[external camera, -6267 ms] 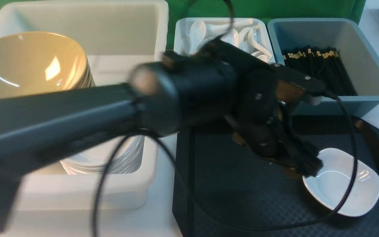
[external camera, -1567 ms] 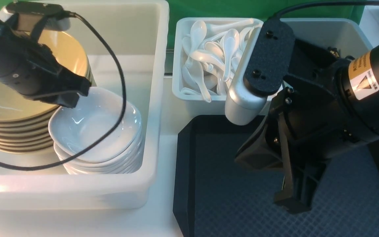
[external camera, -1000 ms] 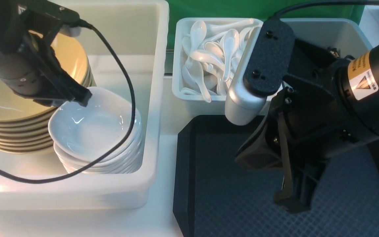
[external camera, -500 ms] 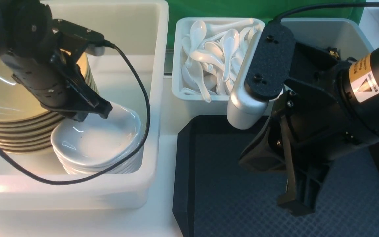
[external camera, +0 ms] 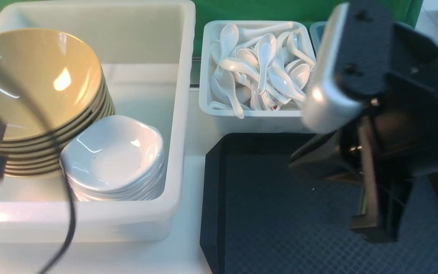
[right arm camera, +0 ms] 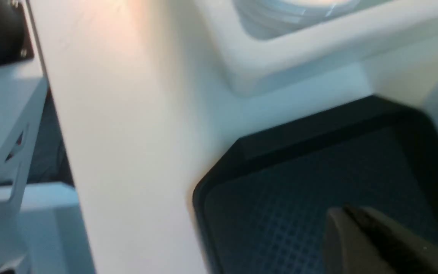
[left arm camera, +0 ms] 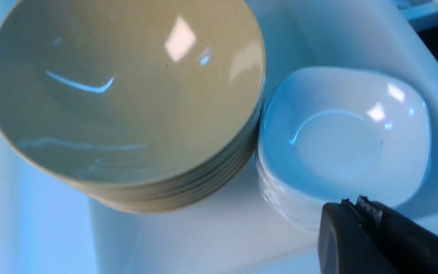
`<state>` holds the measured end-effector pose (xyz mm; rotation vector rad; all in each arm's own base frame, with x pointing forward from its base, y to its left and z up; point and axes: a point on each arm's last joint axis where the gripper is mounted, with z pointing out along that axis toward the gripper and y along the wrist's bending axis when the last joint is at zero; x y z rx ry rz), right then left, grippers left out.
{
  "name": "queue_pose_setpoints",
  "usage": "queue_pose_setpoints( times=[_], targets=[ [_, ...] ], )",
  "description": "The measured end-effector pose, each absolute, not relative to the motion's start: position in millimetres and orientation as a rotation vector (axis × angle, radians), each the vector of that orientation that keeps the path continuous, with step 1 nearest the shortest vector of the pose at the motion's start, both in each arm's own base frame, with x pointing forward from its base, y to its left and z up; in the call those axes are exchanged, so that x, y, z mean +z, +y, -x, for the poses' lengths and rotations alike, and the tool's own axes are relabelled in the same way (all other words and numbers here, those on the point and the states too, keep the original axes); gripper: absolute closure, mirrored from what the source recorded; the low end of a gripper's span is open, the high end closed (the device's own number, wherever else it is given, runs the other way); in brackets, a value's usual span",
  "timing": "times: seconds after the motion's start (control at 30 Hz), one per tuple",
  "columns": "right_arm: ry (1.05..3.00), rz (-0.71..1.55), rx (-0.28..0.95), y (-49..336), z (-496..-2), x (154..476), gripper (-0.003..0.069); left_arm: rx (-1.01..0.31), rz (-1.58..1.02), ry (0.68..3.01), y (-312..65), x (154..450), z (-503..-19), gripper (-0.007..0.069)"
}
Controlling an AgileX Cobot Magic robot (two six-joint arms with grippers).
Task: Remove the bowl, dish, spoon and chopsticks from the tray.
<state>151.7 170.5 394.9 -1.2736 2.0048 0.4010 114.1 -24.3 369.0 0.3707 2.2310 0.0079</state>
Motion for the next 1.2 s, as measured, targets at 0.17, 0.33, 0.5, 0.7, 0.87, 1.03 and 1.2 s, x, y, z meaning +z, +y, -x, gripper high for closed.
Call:
queue_pose_setpoints(
  times=[0.17, 0.33, 0.5, 0.7, 0.87, 1.03, 1.2],
  targets=[
    [1.849, 1.12, 0.435, 144, -129, 386, 0.0594, -0.058, -0.297, 2.017, -8, 321, -56, 0.0634],
    [1.715, 1.011, 0.456, 120, -107, 376, 0.0589, -0.121, -0.207, 1.776, 2, 305, -21, 0.0634],
    [1.541, 0.862, 0.489, 96, -88, 362, 0.058, -0.117, -0.17, 1.726, 7, 293, -11, 0.0634],
    [1.471, 0.805, 0.498, 89, -83, 356, 0.058, -0.129, -0.168, 1.766, 5, 292, -17, 0.0634],
    [1.471, 0.805, 0.498, 89, -83, 354, 0.0577, -0.134, -0.167, 1.767, 4, 292, -17, 0.0634],
    [1.471, 0.805, 0.498, 89, -83, 354, 0.0571, -0.134, -0.167, 1.767, 4, 292, -17, 0.0634],
    [1.47, 0.804, 0.498, 89, -83, 354, 0.0566, -0.134, -0.167, 1.767, 4, 292, -17, 0.0634]
  ],
)
